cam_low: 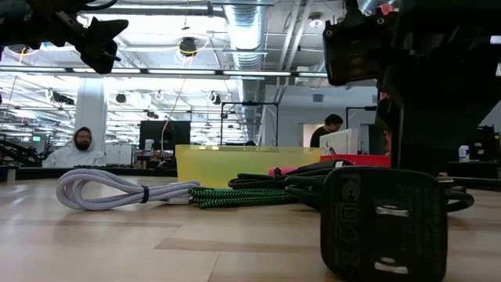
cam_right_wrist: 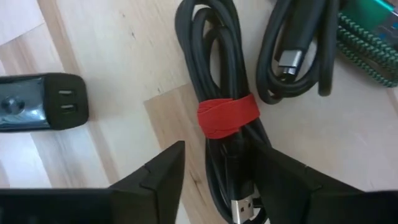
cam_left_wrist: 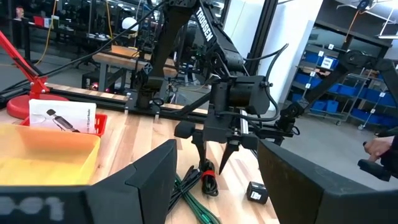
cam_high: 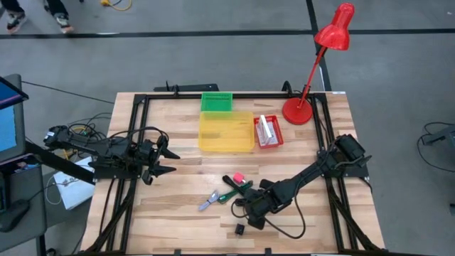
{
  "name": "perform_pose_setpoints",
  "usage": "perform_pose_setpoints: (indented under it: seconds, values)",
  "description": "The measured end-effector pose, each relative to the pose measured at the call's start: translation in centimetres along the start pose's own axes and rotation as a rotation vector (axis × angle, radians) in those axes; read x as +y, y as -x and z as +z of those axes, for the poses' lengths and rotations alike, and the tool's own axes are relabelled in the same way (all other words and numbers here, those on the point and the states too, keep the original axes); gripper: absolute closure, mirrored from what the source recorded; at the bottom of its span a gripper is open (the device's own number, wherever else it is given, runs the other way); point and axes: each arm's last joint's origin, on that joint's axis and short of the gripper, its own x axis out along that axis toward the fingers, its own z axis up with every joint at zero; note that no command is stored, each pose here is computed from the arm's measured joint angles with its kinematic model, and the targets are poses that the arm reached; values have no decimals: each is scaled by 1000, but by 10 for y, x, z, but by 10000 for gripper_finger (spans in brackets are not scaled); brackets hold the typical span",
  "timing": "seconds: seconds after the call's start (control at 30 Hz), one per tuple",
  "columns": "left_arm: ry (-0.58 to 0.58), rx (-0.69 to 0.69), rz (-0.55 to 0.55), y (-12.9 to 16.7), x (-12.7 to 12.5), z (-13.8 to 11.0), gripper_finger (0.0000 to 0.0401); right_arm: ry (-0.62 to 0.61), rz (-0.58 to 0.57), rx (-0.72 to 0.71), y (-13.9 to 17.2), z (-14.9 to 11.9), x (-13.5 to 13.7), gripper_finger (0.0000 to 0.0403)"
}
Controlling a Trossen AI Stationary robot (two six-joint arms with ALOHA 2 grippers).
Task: Pick and place items into bin
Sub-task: Put the black charger cable into the yellow bin
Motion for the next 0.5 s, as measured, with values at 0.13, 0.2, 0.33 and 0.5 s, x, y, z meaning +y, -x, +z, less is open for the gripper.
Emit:
perform_pose_setpoints:
  seconds: [0.13, 0.2, 0.33, 0.5]
  values:
    - [0, 0, 0, 0, 0, 0, 186, -18, -16, 9, -4, -4, -4, 286]
    - [0, 0, 0, 0, 0, 0, 186, -44, -22, 11, -6, -6, -7, 321]
    - [0, 0, 0, 0, 0, 0, 186, -70, -27, 13, -7, -9, -8, 384]
    - [0, 0, 0, 0, 0, 0, 186, -61, -29, -13, -5, -10, 0, 377]
